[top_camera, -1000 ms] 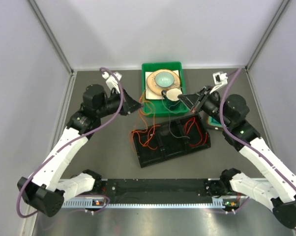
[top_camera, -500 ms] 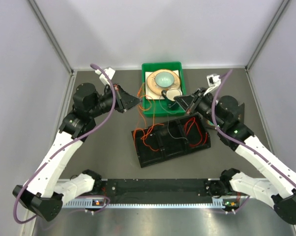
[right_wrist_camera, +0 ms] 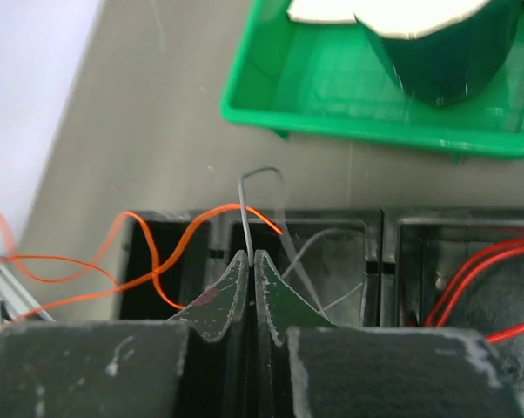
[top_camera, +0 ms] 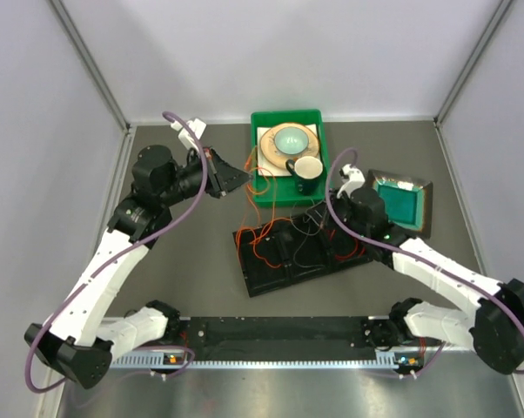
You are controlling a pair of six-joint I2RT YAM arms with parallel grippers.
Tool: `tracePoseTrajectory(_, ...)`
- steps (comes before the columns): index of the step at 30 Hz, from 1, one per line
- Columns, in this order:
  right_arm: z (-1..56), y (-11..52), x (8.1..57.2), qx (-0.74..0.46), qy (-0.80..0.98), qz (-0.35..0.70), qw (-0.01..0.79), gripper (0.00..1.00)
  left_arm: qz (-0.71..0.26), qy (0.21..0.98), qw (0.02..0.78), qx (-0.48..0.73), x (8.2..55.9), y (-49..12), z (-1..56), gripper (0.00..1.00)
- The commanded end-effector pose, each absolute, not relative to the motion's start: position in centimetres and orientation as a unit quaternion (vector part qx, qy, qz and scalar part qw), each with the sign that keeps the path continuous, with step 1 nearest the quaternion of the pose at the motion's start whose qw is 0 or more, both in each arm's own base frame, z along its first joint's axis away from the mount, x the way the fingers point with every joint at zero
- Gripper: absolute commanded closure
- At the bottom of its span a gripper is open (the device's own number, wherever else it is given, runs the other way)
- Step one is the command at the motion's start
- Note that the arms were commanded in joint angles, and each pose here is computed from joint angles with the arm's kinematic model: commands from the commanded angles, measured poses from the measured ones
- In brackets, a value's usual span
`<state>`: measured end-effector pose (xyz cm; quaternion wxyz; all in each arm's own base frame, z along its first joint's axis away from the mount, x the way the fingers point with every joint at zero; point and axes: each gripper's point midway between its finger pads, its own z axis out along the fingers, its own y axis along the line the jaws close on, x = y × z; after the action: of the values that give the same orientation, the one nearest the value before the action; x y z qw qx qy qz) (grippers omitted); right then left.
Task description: Untangle the cables
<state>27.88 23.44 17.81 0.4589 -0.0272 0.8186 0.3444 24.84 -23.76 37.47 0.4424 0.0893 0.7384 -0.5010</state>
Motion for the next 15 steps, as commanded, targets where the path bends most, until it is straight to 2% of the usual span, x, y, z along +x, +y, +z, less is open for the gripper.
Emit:
tracePoseTrajectory(1,17.8,25.5,27.9,-0.055,0.807,0.358,0.466,1.00,-0.511,0.718,0.464,0.094,25.5,-24.1,38.9,1.00)
tracePoseTrajectory(8,13.7,26.3,26.9,-0.067,0.838,0.323,0.436,1.00,-0.513,0.717,0.463,0.092,25.7,-24.3,38.7,1.00)
tracePoseTrajectory(14,13.4,25.7,27.0,-0.052,0.844,0.308,0.437,1.00,-0.508,0.721,0.463,0.093,26.0,-24.3,38.3,1.00)
tracePoseTrajectory(15,13.6,25.8,27.0,-0.054,0.843,0.307,0.437,0.88,-0.507,0.720,0.465,0.094,26.0,-24.2,38.4,1.00)
